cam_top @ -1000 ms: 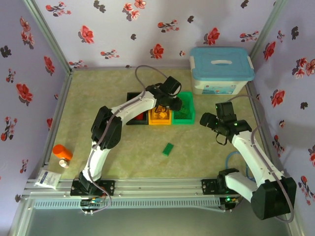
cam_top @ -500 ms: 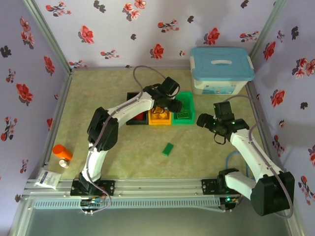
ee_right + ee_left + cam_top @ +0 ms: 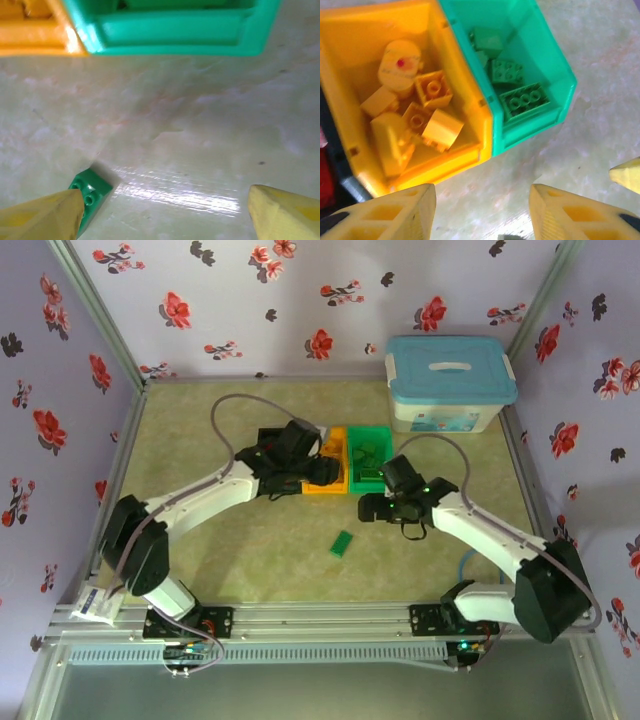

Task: Sort the legos into containers by color
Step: Pick up the lego from the bottom-center of the table.

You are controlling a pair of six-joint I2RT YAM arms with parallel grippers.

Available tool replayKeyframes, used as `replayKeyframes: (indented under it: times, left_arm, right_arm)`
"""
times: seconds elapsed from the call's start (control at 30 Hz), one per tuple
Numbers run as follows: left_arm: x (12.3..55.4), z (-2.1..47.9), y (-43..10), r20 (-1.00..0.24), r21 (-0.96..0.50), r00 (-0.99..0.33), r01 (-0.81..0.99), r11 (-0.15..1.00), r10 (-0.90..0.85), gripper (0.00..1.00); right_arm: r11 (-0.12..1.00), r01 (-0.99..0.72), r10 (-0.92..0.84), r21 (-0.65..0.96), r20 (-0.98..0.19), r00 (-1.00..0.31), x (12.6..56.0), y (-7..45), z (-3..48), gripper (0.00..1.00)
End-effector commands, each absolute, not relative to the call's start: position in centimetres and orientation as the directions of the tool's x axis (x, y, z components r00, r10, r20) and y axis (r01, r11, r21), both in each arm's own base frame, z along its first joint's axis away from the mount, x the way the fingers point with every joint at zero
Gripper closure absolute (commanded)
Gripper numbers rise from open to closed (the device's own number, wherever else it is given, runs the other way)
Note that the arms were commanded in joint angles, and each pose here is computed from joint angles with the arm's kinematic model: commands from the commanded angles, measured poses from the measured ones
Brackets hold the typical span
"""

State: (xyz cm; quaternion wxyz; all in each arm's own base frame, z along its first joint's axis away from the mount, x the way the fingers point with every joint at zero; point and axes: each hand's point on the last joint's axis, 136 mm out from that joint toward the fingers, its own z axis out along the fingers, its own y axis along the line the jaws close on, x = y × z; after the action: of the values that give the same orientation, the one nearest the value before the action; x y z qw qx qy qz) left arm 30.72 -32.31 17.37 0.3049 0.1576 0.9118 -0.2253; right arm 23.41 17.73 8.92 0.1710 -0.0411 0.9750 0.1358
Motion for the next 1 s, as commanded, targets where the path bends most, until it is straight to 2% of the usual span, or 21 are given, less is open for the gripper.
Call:
replayKeyframes:
  times: [0.0, 0.43, 0.57, 0.73, 0.97]
  left_arm:
    - [31.2, 17.3, -29.7, -0.646, -0.349, -0.762, 0.339, 0.874, 0.038, 0.48]
    - [26.9, 12.6, -22.0, -0.594, -0.353, -0.800, 0.164, 0.921, -0.086, 0.48]
    - [26.1, 12.3, -20.7, -0.597, -0.353, -0.796, 0.146, 0.924, -0.103, 0.48]
    - [25.5, 12.1, -19.6, -0.598, -0.348, -0.793, 0.126, 0.929, -0.116, 0.48]
    - [25.2, 12.2, -19.2, -0.604, -0.356, -0.786, 0.118, 0.927, -0.132, 0.48]
  right_arm:
    - [0.960, -0.149, -0.058, 0.239, -0.349, -0.935, 23.7, 19.6, 8.8, 0.16]
    - [0.962, -0.167, -0.116, 0.218, -0.228, -0.967, 20.0, 25.5, 3.8, 0.23]
    - [0.965, -0.173, -0.133, 0.195, -0.204, -0.970, 19.3, 26.5, 2.9, 0.26]
    - [0.971, -0.170, -0.141, 0.167, -0.172, -0.975, 18.8, 27.4, 1.9, 0.35]
    - [0.970, -0.203, -0.179, 0.136, -0.171, -0.969, 19.4, 29.0, 1.9, 0.37]
